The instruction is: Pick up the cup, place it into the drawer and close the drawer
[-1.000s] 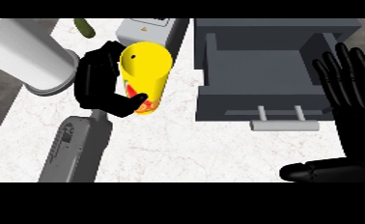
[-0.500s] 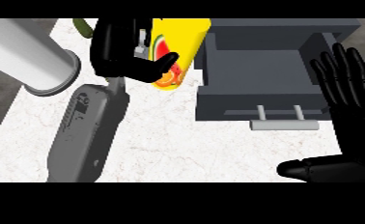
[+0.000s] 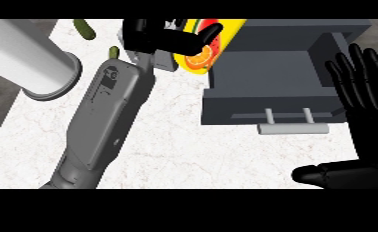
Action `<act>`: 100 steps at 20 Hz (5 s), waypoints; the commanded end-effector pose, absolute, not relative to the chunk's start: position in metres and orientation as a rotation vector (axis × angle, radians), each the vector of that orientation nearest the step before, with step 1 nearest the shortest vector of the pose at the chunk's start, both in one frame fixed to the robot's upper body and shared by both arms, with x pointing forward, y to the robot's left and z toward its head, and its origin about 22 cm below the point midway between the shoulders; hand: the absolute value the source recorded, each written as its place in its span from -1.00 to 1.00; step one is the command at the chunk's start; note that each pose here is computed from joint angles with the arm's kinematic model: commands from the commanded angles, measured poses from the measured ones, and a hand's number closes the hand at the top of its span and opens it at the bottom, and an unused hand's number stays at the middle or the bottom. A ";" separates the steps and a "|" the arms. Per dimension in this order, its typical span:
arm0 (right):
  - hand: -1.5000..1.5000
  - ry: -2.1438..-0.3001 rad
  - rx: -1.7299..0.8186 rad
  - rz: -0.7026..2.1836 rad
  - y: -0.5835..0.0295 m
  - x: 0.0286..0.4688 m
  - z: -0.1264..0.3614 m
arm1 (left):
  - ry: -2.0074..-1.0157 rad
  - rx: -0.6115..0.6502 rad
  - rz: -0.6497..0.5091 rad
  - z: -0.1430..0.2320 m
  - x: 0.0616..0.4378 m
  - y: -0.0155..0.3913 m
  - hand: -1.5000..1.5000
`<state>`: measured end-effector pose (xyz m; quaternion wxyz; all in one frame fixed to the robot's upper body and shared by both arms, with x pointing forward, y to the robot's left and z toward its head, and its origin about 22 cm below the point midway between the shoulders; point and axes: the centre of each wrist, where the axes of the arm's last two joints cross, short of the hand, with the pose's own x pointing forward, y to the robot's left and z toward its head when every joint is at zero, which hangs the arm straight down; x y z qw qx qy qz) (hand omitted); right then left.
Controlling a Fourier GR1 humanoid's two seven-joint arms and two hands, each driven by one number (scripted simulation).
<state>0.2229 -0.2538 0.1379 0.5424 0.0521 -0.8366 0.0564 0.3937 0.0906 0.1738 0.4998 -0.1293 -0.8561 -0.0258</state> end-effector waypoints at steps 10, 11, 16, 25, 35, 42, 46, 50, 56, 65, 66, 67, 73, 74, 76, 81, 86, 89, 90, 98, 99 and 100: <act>-1.00 -1.988 0.144 0.153 -0.240 0.228 0.129 | -1.993 -0.206 -0.108 0.165 0.423 0.036 1.00; -1.00 -2.007 0.149 0.143 -0.256 0.236 0.131 | -2.012 -0.202 -0.109 0.172 0.424 0.031 1.00; -1.00 -2.005 0.140 0.140 -0.256 0.229 0.134 | -1.955 -0.173 -0.154 0.160 0.426 0.022 1.00; -1.00 -1.990 0.182 0.201 -0.249 0.231 0.136 | -1.917 -0.088 -0.229 0.153 0.432 0.013 1.00; -1.00 -2.000 0.218 0.176 -0.242 0.243 0.137 | -1.883 0.048 -0.393 0.125 0.430 0.016 -1.00; -1.00 -2.034 0.279 0.163 -0.238 0.244 0.145 | -1.893 -0.009 -0.314 0.129 0.426 0.011 -1.00; -1.00 -2.020 0.311 0.140 -0.239 0.240 0.137 | -1.932 -0.169 -0.252 0.148 0.425 0.003 -1.00; -1.00 -2.008 0.341 0.150 -0.246 0.234 0.143 | -1.984 -0.254 -0.151 0.148 0.418 0.000 -1.00; 1.00 -1.989 0.318 0.213 -0.272 0.220 0.143 | -1.942 -0.334 -0.073 0.170 0.429 0.025 -1.00; 1.00 -1.939 0.157 0.513 -0.273 0.199 0.148 | -1.944 -0.283 0.108 0.143 0.417 0.088 -1.00; 1.00 -1.919 0.132 0.532 -0.278 0.202 0.142 | -1.941 -0.290 0.094 0.143 0.413 0.103 -1.00; 1.00 -1.933 0.095 0.547 -0.267 0.220 0.154 | -1.924 -0.299 0.092 0.153 0.410 0.097 -1.00; 1.00 -1.844 0.039 0.625 -0.271 0.210 0.141 | -1.899 -0.260 0.123 0.128 0.369 0.160 -1.00; 1.00 -1.837 -0.008 0.615 -0.251 0.203 0.147 | -1.902 -0.266 0.117 0.113 0.361 0.172 -1.00; 1.00 -1.812 -0.038 0.622 -0.267 0.213 0.130 | -1.880 -0.269 0.157 0.111 0.348 0.198 -1.00; 1.00 -1.796 -0.161 0.853 -0.250 0.243 0.116 | -1.877 -0.279 0.155 0.096 0.325 0.218 -1.00; 1.00 -1.750 -0.345 1.096 -0.244 0.259 0.104 | -1.874 -0.274 0.150 0.086 0.310 0.259 -1.00; 1.00 -1.710 -0.376 1.177 -0.236 0.250 0.064 | -1.879 -0.268 0.158 0.075 0.293 0.272 -1.00; 1.00 -1.713 -0.380 1.170 -0.243 0.262 0.060 | -1.893 -0.229 0.191 0.085 0.305 0.289 -1.00; -1.00 -1.594 -0.437 1.235 -0.213 0.309 0.020 | -1.884 -0.245 0.192 0.075 0.275 0.302 -1.00; -1.00 -1.583 -0.455 1.260 -0.222 0.306 0.021 | -1.877 -0.248 0.201 0.052 0.270 0.322 -1.00; -1.00 -1.572 -0.463 1.281 -0.222 0.317 0.008 | -1.879 -0.249 0.201 0.053 0.270 0.323 -1.00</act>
